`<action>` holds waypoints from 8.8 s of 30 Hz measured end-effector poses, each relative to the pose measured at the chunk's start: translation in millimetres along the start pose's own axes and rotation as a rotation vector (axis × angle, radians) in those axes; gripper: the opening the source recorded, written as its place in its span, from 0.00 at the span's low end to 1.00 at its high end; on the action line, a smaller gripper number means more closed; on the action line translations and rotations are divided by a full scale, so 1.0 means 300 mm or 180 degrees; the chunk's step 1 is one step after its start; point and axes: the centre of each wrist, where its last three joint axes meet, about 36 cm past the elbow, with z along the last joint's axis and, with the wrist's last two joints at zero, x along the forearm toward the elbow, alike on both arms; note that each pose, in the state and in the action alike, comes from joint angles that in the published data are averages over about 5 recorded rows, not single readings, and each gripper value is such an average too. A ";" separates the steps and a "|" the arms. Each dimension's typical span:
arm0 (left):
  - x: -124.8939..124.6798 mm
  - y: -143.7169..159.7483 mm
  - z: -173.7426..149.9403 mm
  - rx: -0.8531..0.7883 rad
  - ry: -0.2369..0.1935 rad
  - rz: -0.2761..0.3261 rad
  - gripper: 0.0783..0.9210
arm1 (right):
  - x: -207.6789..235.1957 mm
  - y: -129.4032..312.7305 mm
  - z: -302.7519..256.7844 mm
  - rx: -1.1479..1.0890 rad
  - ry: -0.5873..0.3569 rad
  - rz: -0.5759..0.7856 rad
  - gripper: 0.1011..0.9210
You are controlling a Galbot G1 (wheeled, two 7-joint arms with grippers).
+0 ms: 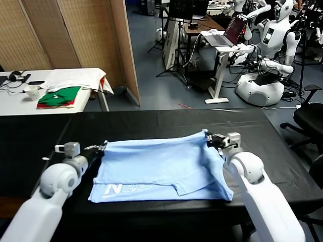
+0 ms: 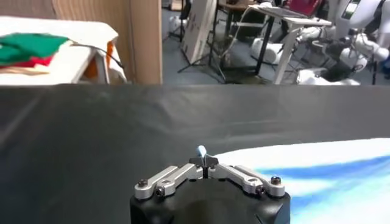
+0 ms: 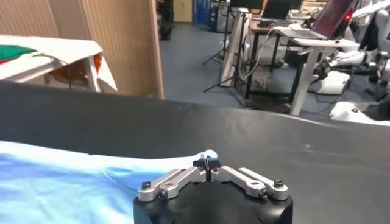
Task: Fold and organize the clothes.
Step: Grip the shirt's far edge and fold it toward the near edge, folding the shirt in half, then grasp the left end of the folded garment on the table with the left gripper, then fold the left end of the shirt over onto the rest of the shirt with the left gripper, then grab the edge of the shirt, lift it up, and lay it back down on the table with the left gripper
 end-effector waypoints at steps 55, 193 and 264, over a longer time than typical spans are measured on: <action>0.064 -0.096 0.195 0.0145 0.0105 -0.0076 0.98 | -0.072 0.017 0.121 -0.0681 -0.0038 0.0194 0.89; 0.169 -0.574 0.252 0.1125 -0.0611 0.0813 0.14 | 0.234 0.087 0.280 -0.1152 -0.0541 0.0414 0.98; 0.096 -0.289 0.504 0.1626 -0.0704 0.0033 0.73 | 0.147 0.257 0.144 -0.0734 -0.0700 -0.0550 0.98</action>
